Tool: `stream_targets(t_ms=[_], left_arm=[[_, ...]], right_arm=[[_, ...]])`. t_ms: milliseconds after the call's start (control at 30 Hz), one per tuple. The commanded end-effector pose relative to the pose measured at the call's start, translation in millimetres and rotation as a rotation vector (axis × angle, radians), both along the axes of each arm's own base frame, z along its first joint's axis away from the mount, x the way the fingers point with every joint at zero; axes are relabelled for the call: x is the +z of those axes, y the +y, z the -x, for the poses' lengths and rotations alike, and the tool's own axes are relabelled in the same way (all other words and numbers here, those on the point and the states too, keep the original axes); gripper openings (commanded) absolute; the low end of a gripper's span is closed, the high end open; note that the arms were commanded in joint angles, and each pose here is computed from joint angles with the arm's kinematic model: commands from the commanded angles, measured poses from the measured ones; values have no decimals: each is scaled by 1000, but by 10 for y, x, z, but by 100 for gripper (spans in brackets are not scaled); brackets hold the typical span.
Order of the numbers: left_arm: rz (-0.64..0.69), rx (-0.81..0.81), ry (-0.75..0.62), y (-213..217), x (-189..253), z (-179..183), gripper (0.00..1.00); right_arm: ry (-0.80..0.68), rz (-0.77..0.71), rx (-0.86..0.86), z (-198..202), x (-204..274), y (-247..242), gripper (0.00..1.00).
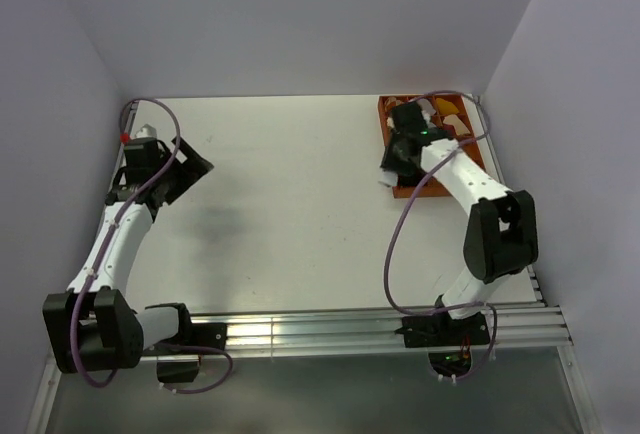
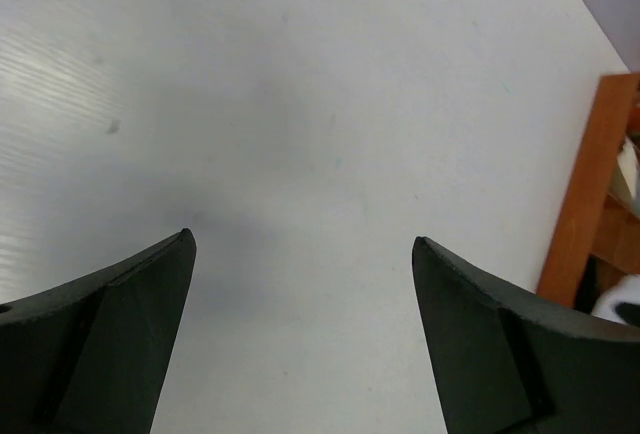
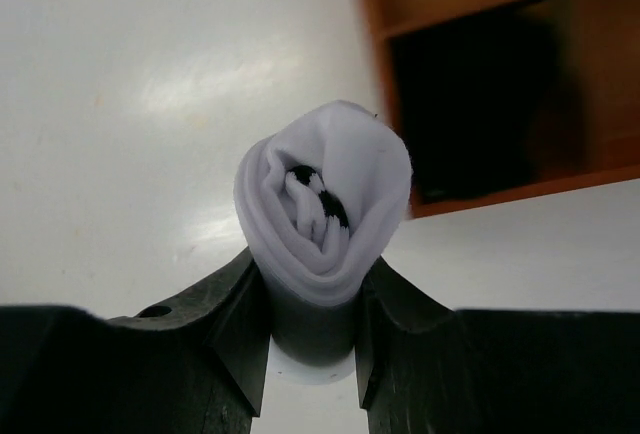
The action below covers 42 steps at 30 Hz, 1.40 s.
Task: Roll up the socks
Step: Pick up the sock at the center of the board, then place the sock in the storage box.
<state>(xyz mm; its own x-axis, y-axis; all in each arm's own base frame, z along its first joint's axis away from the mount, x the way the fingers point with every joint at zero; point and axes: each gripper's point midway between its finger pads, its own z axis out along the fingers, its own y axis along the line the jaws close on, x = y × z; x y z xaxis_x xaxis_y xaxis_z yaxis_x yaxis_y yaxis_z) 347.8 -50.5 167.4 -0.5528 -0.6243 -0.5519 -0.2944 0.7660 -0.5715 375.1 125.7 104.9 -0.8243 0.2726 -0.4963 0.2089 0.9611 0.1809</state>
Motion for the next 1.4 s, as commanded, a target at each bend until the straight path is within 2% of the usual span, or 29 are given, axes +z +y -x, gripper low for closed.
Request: stream_targets(t_ms=[0,33,100,233,333,467,833,1367], left_arm=[[-119,48,14,320,63,90,95],[-130,60,14,365,41,102,97],[-191,91,19,492,19,125,98],[-240,120,6,593,65,148,99],[-252,122,10,608,66,162,100],[-241,105,9,573,48,176,99],[-230,96,14,548,29,168,99],[-214,80,18,508,-4,176,100]], right_arm=[[-92,108,-86,-188,460,-659,0],[-100,148,-134,-246,567,-938,0],[-114,169,-172,-315,652,-1183,0],[-113,180,-304,-365,599,-1811,0],[-79,155,-335,-375,462,-1938,0],[-59,218,-406,-378,381,-2159,0],[-45,209,-484,-426,42,-2131,0],[21,191,-447,-495,-337,-1870,0]])
